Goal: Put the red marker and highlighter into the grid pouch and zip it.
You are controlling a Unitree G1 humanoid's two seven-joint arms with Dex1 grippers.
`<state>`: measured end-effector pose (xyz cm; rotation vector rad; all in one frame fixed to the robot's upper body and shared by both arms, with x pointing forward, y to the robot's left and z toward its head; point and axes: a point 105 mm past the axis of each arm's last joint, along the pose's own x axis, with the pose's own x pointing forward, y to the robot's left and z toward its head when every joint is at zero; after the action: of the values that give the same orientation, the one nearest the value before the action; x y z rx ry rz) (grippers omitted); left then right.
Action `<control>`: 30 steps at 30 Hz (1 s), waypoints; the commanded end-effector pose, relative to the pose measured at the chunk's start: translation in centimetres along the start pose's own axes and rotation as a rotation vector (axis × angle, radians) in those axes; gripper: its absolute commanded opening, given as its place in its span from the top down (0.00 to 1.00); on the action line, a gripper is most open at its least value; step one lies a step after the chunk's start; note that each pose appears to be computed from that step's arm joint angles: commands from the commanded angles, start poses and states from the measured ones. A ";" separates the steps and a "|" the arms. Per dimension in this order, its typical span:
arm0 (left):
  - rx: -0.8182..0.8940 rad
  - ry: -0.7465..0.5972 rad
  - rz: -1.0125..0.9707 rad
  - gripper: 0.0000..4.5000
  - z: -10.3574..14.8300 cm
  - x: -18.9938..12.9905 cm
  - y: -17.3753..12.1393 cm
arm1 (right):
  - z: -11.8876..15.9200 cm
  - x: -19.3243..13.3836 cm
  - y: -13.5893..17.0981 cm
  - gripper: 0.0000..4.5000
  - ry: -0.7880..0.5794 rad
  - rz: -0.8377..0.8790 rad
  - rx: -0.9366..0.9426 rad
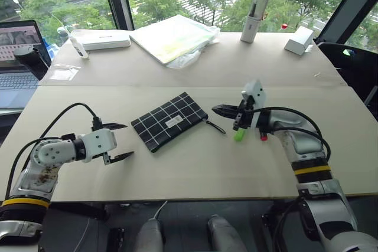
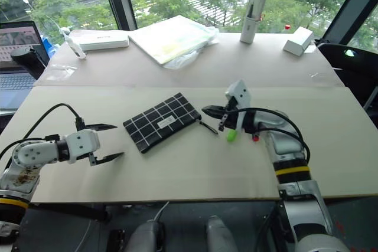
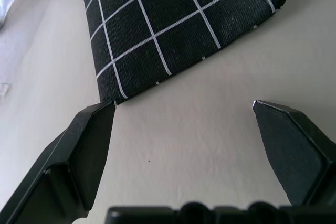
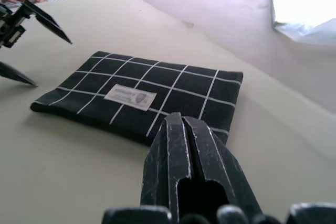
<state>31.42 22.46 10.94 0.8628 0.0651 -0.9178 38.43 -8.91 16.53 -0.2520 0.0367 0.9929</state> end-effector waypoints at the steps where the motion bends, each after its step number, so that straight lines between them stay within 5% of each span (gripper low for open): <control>1: 0.005 -0.062 0.024 0.00 1.0 0.8 0.5 | 0.6 1.9 -0.3 0.99 0.036 -0.042 -0.113; 13: 0.005 -0.035 -0.002 0.00 -0.6 0.7 -0.5 | -3.4 4.2 -0.6 0.99 0.235 -0.049 -0.320; 21: 0.012 -0.039 -0.051 0.00 -0.9 1.3 -2.0 | -2.3 4.9 -1.5 0.99 0.212 -0.074 -0.338; 30: 0.032 -0.083 -0.068 0.00 0.1 2.4 -2.6 | -6.0 3.8 -1.5 0.99 0.363 -0.051 -0.412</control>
<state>31.66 21.01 10.04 0.8484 -0.0282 -0.9566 42.19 -6.82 11.47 -0.7534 0.1191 0.9038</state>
